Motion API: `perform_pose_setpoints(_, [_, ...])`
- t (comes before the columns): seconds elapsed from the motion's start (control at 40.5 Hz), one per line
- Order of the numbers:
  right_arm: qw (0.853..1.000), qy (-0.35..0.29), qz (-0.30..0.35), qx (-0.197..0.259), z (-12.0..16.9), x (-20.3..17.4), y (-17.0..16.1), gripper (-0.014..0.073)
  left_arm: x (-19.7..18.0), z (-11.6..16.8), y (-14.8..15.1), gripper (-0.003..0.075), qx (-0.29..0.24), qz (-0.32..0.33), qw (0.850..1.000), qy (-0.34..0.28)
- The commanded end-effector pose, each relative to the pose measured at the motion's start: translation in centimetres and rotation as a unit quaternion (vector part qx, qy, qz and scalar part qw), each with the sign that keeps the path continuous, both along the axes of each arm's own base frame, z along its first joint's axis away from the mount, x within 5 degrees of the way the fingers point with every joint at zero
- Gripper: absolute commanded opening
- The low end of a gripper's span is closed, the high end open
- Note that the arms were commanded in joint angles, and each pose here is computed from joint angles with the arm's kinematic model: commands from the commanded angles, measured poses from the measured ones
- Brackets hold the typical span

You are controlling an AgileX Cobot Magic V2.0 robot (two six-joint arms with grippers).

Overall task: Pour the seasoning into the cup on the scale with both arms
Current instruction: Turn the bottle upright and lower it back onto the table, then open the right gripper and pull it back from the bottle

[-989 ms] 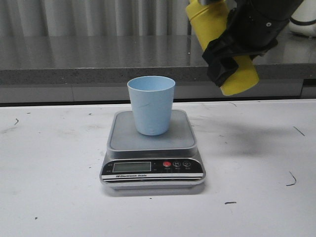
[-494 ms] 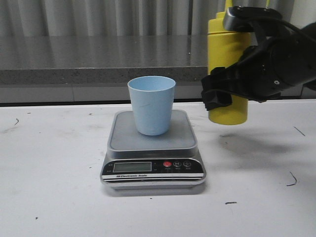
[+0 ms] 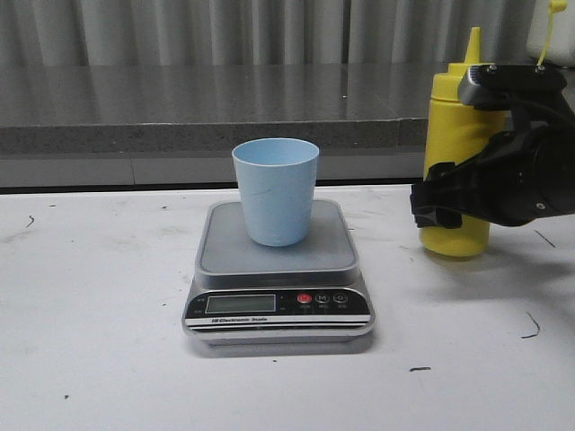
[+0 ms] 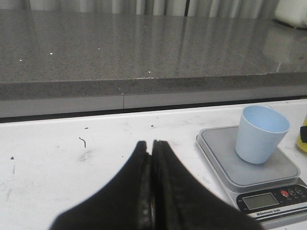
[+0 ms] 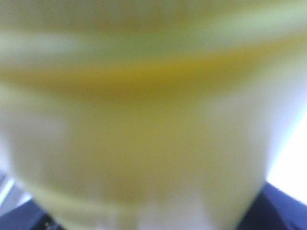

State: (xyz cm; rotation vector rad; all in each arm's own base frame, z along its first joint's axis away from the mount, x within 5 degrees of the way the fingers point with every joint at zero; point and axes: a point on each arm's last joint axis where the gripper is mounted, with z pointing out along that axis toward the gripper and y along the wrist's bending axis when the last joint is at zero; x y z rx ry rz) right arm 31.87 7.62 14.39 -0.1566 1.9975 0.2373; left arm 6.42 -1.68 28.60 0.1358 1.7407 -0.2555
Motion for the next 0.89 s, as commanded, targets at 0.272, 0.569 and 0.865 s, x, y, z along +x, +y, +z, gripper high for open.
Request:
perform_pose_setpoints(0.272, [0.997, -0.078, -0.002, 0.017, 0.9, -0.1, -0.2, 0.0255, 0.1, 1.5, 0.0, -0.0020, -0.018, 0.002, 0.999, -0.042])
perform_pose_setpoints(0.569, [0.992, -0.122, -0.023, 0.037, 0.0, -2.3, -1.0, 0.0325, 0.1, 1.5, 0.0, -0.0020, -0.018, 0.002, 0.999, -0.042])
perform_pose_setpoints(0.865, [0.992, -0.122, -0.023, 0.037, 0.0, -2.3, -1.0, 0.0565, 0.1, 1.5, 0.0, -0.0020, -0.018, 0.002, 0.999, -0.042])
